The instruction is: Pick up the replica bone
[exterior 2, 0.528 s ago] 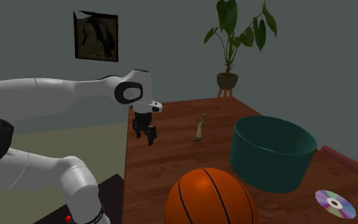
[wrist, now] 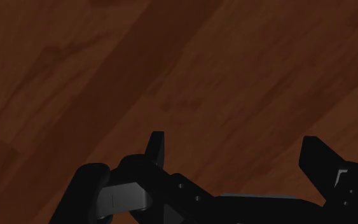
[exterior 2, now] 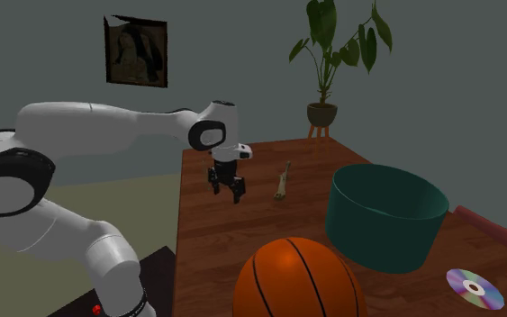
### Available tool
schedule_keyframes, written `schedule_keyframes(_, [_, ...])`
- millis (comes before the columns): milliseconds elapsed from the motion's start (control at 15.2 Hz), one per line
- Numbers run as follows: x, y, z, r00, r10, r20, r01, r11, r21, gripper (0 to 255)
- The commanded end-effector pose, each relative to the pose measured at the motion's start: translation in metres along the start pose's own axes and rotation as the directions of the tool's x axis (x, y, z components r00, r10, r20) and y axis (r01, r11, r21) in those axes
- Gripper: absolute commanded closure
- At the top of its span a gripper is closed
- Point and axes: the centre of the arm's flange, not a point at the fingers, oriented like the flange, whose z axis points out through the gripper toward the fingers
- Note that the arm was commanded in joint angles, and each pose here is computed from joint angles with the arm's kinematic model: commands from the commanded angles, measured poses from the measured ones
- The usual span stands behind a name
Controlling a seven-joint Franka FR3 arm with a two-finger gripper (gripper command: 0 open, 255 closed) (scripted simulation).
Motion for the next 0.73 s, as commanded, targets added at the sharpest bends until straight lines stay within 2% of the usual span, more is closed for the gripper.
schedule_keyframes(0, [0.021, 0.014, -0.001, 0.999, -0.038, -0.024, 0.039, 0.999, 0.010, 0])
schedule_keyframes(330, [0.073, 0.047, 0.002, 0.988, -0.128, -0.081, 0.131, 0.991, 0.036, 0])
schedule_keyframes(660, [0.127, 0.076, 0.002, 0.967, -0.214, -0.140, 0.224, 0.973, 0.056, 0])
